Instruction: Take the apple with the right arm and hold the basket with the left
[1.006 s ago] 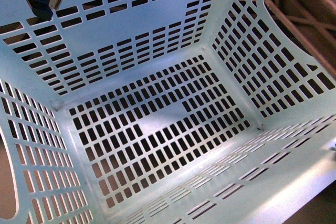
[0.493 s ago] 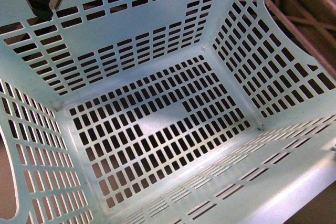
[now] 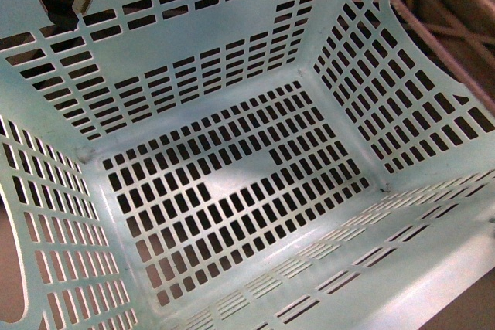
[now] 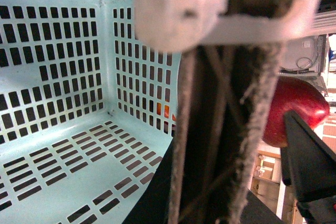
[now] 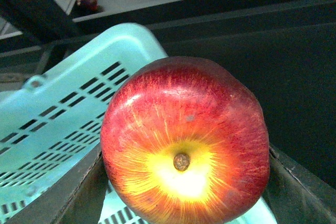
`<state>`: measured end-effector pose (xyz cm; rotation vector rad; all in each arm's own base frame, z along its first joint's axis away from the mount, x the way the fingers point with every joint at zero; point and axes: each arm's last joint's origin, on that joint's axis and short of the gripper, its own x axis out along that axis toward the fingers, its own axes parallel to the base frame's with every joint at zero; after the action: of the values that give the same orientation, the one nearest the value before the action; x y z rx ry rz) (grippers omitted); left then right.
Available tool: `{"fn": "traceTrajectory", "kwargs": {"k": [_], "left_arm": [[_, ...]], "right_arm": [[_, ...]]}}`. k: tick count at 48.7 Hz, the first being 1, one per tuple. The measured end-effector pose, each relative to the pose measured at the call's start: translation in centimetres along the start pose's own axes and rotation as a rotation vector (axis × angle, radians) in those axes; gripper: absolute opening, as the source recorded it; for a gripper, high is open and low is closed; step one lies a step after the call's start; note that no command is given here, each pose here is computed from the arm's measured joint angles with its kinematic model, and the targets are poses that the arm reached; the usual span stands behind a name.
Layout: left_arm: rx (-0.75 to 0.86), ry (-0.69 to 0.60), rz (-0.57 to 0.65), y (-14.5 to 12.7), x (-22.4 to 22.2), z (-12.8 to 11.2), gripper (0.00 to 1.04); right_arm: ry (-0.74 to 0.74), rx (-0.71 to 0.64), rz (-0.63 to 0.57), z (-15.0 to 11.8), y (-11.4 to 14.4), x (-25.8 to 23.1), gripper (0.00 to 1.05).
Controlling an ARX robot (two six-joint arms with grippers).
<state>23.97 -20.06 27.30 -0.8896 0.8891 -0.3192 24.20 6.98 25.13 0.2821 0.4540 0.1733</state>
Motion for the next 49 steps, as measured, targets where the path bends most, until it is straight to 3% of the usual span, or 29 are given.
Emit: {"fn": "traceTrajectory", "kwargs": {"k": [10, 21, 25, 31, 42, 49], "left_arm": [[0.000, 0.000, 0.000, 0.0, 0.0, 0.0, 0.07], [0.000, 0.000, 0.000, 0.0, 0.0, 0.0, 0.07], [0.000, 0.000, 0.000, 0.0, 0.0, 0.0, 0.07], [0.000, 0.000, 0.000, 0.0, 0.0, 0.0, 0.07], [0.012, -0.001, 0.009, 0.1, 0.1, 0.0, 0.07], [0.013, -0.001, 0.009, 0.1, 0.1, 0.0, 0.07]], "right_arm": [[0.044, -0.008, 0.072, -1.6, 2.7, 0.4, 0.73], [0.109, -0.029, 0.097, -3.6, 3.7, 0.4, 0.73], [0.116, -0.027, 0.083, -3.9, 3.7, 0.4, 0.84], [0.087, -0.021, 0.034, -3.7, 3.4, 0.3, 0.97], [-0.138, 0.027, -0.238, -1.6, 1.0, -2.9, 0.96], [-0.186, 0.043, -0.267, -1.1, 0.6, -3.9, 0.96]]}}
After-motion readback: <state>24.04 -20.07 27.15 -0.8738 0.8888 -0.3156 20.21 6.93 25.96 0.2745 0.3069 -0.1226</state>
